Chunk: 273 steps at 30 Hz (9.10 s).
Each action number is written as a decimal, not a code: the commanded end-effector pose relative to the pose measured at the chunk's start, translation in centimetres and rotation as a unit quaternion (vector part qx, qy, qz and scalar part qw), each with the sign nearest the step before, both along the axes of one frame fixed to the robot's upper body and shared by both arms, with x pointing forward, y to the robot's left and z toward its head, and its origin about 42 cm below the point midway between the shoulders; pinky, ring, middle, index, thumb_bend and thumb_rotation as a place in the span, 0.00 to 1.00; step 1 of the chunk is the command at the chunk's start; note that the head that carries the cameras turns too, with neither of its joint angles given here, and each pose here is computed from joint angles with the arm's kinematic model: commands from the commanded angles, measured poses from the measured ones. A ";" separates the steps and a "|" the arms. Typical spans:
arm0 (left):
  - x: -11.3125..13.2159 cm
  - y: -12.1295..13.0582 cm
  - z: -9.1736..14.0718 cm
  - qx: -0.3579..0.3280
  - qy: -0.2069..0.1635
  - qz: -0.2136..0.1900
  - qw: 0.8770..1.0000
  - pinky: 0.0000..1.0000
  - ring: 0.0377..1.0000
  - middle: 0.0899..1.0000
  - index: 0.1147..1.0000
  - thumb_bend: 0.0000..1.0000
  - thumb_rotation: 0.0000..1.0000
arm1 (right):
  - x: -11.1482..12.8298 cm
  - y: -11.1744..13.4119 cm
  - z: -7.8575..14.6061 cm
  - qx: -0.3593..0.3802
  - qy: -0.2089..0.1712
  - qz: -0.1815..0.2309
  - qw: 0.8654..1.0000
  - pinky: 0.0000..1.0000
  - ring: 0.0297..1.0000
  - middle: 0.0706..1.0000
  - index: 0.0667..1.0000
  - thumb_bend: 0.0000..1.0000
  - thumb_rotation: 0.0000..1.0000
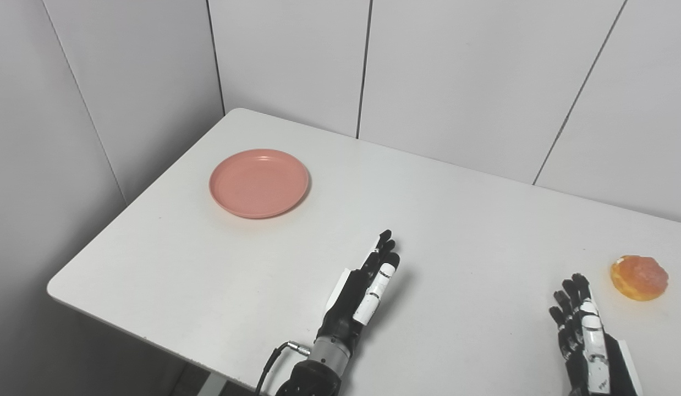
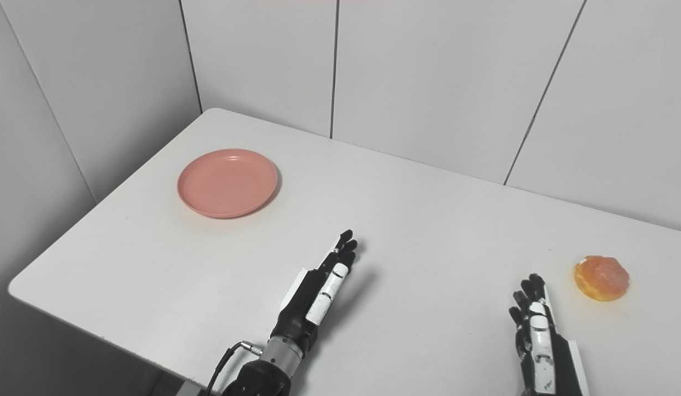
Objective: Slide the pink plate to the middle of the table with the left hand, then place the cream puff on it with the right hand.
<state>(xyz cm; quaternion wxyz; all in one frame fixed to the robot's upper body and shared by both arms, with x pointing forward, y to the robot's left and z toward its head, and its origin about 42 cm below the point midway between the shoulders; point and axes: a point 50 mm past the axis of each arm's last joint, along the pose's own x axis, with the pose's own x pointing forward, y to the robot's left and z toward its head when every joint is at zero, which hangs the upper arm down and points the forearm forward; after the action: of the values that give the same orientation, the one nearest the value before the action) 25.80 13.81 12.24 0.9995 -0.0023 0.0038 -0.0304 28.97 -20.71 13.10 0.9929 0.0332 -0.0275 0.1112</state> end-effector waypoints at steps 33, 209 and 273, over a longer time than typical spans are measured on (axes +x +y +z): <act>-0.1 2.9 5.4 0.038 -0.060 -0.032 0.997 1.00 0.96 0.97 0.95 0.51 1.00 | -0.3 1.9 2.8 0.008 -0.041 0.002 0.999 1.00 1.00 1.00 1.00 0.05 1.00; 14.8 32.0 3.6 -0.078 -0.003 0.253 0.964 0.95 0.95 0.95 0.94 0.39 1.00 | -0.3 1.8 2.7 0.007 -0.033 0.001 0.999 1.00 1.00 1.00 1.00 0.08 1.00; 13.7 14.9 3.1 -0.182 0.033 0.041 0.982 0.96 0.94 0.94 0.92 0.40 1.00 | 0.2 2.2 2.7 0.002 -0.045 -0.011 0.999 1.00 1.00 1.00 1.00 0.17 1.00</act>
<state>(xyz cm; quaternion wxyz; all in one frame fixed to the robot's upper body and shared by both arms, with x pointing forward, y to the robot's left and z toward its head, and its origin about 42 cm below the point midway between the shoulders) 39.08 29.45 14.34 0.9821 -0.1808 0.0423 0.0300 28.42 -18.91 13.97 0.9943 0.0268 -0.0277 0.0999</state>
